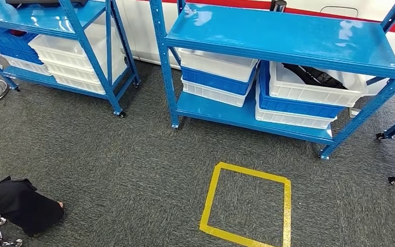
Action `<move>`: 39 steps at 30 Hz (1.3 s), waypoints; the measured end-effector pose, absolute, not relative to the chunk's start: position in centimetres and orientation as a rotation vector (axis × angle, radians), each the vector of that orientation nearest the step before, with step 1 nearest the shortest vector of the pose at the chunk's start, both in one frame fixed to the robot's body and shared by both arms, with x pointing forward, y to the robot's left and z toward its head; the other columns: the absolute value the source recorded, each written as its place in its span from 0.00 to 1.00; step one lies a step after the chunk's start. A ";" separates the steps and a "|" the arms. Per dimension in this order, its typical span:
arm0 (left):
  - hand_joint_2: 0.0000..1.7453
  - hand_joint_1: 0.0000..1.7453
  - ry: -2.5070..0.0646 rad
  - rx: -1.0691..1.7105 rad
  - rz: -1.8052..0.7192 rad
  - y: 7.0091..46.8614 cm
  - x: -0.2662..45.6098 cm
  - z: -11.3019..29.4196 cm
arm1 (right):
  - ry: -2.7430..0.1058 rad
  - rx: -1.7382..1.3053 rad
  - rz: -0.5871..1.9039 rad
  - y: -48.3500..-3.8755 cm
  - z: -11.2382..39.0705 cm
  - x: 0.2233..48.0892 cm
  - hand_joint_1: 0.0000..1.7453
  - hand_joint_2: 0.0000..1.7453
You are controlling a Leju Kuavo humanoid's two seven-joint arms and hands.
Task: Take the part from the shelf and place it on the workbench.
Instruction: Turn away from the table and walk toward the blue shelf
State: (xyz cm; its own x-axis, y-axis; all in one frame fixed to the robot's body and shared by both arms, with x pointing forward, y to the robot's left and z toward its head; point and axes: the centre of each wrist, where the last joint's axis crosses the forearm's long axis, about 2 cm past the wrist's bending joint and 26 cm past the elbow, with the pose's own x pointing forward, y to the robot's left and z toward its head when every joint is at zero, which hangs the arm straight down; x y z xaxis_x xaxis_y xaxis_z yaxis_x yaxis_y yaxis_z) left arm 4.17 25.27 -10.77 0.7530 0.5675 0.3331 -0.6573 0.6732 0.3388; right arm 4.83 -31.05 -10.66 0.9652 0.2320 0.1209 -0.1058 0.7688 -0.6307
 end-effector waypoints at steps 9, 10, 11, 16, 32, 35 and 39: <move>0.00 0.00 -0.217 0.463 0.685 25.4 4.1 -10.8 | -0.202 -0.670 0.155 -31.1 -10.7 4.8 0.00 0.00; 0.00 0.00 -0.217 0.462 0.685 25.4 4.1 -10.8 | -0.201 -0.670 0.154 -31.1 -10.7 4.7 0.00 0.00; 0.00 0.00 -0.217 0.461 0.684 25.4 4.1 -10.8 | -0.200 -0.670 0.152 -31.1 -10.7 4.7 0.00 0.00; 0.00 0.00 -0.219 0.467 0.678 25.7 4.0 -10.8 | -0.208 -0.665 0.142 -30.7 -10.6 5.1 0.00 0.00; 0.00 0.00 -0.227 0.462 0.671 25.7 4.4 -10.8 | -0.198 -0.701 0.153 -31.3 -10.6 4.9 0.00 0.00; 0.00 0.00 -0.227 0.464 0.671 25.8 4.4 -10.8 | -0.198 -0.698 0.153 -31.1 -10.6 4.8 0.00 0.00; 0.50 0.00 -0.228 0.462 0.670 25.8 4.3 -10.8 | -0.194 -0.698 0.146 -31.1 -10.6 4.8 0.00 0.00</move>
